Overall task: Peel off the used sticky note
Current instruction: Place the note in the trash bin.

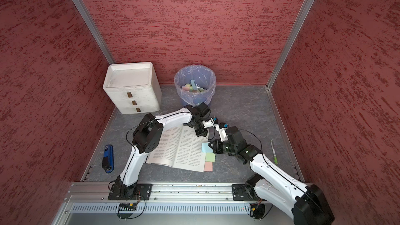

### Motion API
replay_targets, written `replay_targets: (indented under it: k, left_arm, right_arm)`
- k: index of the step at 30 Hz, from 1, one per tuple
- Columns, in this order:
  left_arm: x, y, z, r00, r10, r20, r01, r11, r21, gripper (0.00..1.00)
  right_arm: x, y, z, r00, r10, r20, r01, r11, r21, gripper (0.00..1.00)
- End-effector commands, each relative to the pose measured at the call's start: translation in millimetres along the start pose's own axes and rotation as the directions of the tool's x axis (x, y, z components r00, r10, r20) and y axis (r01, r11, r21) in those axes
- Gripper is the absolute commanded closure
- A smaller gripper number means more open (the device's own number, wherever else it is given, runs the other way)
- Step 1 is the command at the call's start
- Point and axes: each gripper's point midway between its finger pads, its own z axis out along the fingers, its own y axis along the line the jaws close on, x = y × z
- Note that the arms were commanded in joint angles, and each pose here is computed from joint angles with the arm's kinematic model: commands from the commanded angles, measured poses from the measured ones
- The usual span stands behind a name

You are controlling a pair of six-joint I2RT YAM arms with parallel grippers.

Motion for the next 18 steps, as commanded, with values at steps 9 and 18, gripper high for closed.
replay_targets:
  k: [9, 18]
  left_arm:
    - [30.7, -33.4, -78.5, 0.994, -0.074, 0.079, 0.064, 0.990, 0.124, 0.99]
    - [99.3, -15.1, -115.0, 0.973, -0.210, 0.095, 0.199, 0.974, 0.108, 0.98]
  right_arm:
    - [-49.1, 57.4, -102.0, 0.988, -0.116, 0.099, 0.104, 0.988, 0.116, 1.00]
    - [-125.7, 111.9, -138.4, 0.956, -0.206, 0.210, 0.183, 0.975, 0.124, 1.00]
